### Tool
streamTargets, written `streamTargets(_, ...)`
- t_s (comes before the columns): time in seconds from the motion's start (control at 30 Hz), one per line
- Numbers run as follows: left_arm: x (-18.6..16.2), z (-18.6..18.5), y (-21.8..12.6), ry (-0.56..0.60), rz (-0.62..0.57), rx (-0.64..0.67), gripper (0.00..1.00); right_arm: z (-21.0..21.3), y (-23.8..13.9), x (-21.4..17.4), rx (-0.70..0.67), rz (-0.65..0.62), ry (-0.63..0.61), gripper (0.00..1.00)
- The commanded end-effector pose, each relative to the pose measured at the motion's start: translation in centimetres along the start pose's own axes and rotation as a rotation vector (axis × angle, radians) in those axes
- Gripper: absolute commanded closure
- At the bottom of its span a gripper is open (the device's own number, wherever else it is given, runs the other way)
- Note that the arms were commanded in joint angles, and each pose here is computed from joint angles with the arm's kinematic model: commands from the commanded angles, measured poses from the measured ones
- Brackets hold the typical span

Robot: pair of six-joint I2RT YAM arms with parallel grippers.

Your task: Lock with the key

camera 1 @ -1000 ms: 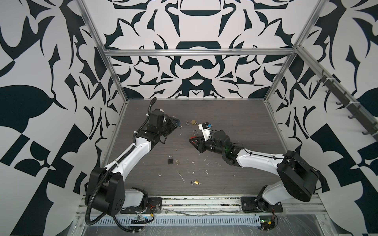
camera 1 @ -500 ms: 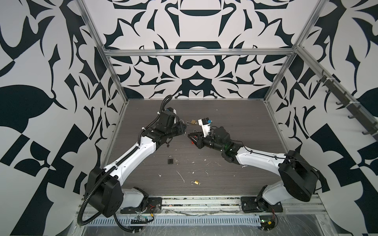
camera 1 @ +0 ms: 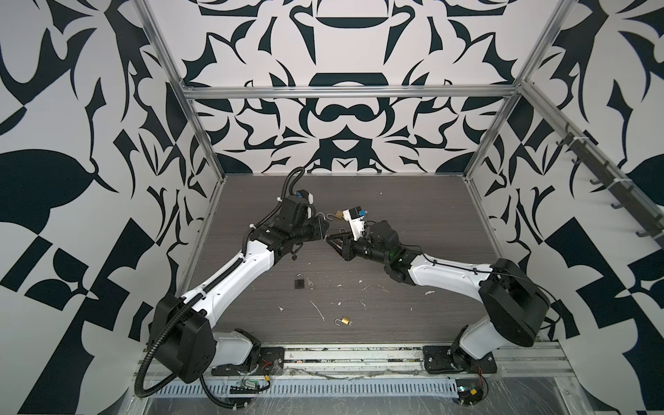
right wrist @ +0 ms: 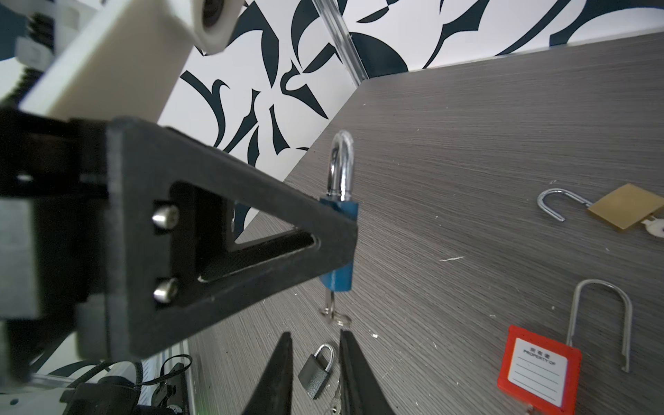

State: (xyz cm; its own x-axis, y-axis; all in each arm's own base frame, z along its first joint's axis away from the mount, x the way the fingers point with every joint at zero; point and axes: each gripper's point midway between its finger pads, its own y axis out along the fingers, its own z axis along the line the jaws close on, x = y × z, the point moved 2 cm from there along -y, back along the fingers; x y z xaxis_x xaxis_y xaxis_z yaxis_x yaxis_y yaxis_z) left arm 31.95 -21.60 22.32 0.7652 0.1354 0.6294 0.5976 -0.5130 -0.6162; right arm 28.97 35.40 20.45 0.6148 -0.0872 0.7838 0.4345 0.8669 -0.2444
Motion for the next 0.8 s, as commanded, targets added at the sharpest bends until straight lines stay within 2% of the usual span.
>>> streamTargets(0.0, 1.01, -1.77, -1.34, 0.047, -0.043, -0.082, 1.0, 1.48, -0.03, 2.44, 0.059, -0.049, -0.011, 0.75)
streamTargets(0.3, 0.94, -1.9, -1.37, 0.057, -0.043, -0.091, 1.0, 1.52, 0.3, 2.38, 0.078, -0.032, 0.004, 0.78)
streamTargets(0.77, 0.6, -1.87, -1.22, 0.065, -0.035, -0.089, 1.0, 1.48, 0.71, 2.44, 0.084, -0.025, 0.012, 0.97)
